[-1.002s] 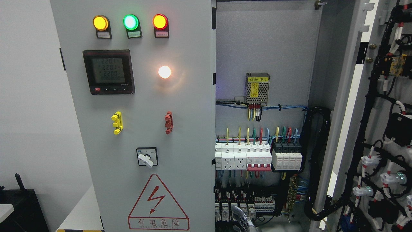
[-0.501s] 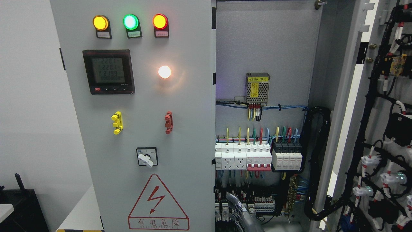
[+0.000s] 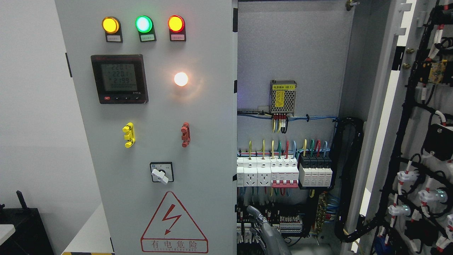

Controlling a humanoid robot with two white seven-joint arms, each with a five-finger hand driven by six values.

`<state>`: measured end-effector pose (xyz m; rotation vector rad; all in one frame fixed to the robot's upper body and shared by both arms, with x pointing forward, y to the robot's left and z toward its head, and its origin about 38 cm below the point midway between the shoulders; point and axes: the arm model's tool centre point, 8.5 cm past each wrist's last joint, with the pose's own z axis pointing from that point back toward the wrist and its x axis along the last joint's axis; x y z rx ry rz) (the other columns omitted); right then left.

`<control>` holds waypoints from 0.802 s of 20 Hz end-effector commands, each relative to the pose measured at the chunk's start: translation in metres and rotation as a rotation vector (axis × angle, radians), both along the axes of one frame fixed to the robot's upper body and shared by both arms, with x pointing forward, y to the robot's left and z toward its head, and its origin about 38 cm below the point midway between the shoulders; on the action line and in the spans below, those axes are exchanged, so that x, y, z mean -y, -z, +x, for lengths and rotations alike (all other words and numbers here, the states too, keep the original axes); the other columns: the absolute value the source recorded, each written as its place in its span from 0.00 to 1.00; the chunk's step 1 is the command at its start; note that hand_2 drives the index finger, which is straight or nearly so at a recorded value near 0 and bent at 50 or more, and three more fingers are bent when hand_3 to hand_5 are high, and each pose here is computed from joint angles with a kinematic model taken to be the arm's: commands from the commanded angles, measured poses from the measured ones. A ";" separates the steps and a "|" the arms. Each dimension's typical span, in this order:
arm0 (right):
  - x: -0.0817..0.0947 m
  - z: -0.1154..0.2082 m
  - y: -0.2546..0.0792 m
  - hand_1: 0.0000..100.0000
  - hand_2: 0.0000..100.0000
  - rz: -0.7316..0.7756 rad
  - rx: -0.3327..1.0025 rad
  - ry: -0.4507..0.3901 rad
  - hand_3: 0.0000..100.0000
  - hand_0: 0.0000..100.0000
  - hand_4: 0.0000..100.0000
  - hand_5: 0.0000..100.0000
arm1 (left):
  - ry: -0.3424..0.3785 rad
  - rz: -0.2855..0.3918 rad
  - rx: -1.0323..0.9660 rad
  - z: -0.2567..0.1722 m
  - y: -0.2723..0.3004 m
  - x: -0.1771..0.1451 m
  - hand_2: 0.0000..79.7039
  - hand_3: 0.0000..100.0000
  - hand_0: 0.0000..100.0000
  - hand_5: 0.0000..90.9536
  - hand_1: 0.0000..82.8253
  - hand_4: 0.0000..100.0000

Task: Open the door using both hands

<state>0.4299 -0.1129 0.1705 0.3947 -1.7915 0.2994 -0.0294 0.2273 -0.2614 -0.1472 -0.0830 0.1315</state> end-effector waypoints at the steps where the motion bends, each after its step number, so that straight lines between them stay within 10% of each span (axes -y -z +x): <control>1: 0.001 0.013 0.015 0.00 0.00 -0.012 -0.052 0.016 0.00 0.00 0.00 0.00 | 0.000 0.001 0.000 0.000 0.000 0.000 0.00 0.00 0.00 0.00 0.00 0.03; 16: -0.001 0.025 0.001 0.00 0.00 0.027 -0.059 -0.004 0.00 0.00 0.00 0.00 | 0.000 0.001 0.000 0.000 0.000 0.000 0.00 0.00 0.00 0.00 0.00 0.03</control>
